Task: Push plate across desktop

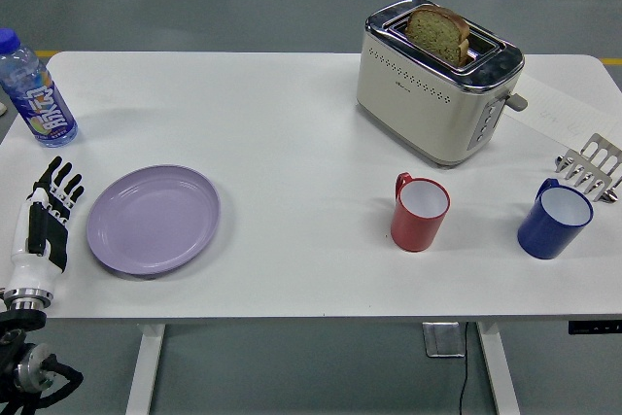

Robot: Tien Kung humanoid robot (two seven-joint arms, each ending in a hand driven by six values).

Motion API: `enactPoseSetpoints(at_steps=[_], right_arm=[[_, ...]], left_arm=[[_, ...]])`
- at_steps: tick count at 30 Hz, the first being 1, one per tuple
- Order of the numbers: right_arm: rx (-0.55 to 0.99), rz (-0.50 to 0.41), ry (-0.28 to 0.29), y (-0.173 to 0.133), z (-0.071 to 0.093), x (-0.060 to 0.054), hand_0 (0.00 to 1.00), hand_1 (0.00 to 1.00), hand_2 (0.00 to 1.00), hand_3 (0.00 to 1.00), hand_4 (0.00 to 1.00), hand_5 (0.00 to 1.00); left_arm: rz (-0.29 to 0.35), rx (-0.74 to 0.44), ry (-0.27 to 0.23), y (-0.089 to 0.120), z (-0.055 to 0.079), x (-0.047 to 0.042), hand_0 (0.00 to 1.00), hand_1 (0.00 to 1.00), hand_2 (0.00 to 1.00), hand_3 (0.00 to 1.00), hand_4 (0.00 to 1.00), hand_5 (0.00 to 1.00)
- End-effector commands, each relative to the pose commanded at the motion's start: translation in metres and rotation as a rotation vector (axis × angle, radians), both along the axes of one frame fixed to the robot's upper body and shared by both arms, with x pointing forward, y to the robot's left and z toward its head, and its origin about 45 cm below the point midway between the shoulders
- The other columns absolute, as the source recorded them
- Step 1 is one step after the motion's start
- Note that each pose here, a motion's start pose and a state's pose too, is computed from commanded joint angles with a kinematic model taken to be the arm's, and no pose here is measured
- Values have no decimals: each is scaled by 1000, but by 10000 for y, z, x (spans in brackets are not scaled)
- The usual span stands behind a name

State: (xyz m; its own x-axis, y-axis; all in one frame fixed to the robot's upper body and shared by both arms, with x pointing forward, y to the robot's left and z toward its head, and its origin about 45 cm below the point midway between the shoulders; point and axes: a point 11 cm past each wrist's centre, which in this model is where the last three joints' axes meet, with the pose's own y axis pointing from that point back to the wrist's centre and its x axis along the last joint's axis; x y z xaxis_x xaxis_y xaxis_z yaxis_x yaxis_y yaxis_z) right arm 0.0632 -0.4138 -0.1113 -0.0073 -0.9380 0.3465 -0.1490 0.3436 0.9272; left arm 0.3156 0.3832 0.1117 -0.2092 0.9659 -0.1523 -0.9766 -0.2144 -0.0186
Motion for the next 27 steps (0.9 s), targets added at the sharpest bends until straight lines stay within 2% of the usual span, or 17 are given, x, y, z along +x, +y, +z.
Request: enactPoseSetpoints(at_steps=[16, 27], right_arm=[[0, 8, 11, 5, -6, -31, 601, 544, 641, 619, 134, 358], [1, 10, 13, 9, -9, -40, 602, 543, 641, 619, 134, 358]], left_arm=[[-29, -14, 20, -196, -120, -22, 899, 926, 972, 998, 504, 998], [-54, -13, 8, -302, -99, 8, 900, 926, 972, 995, 499, 998]])
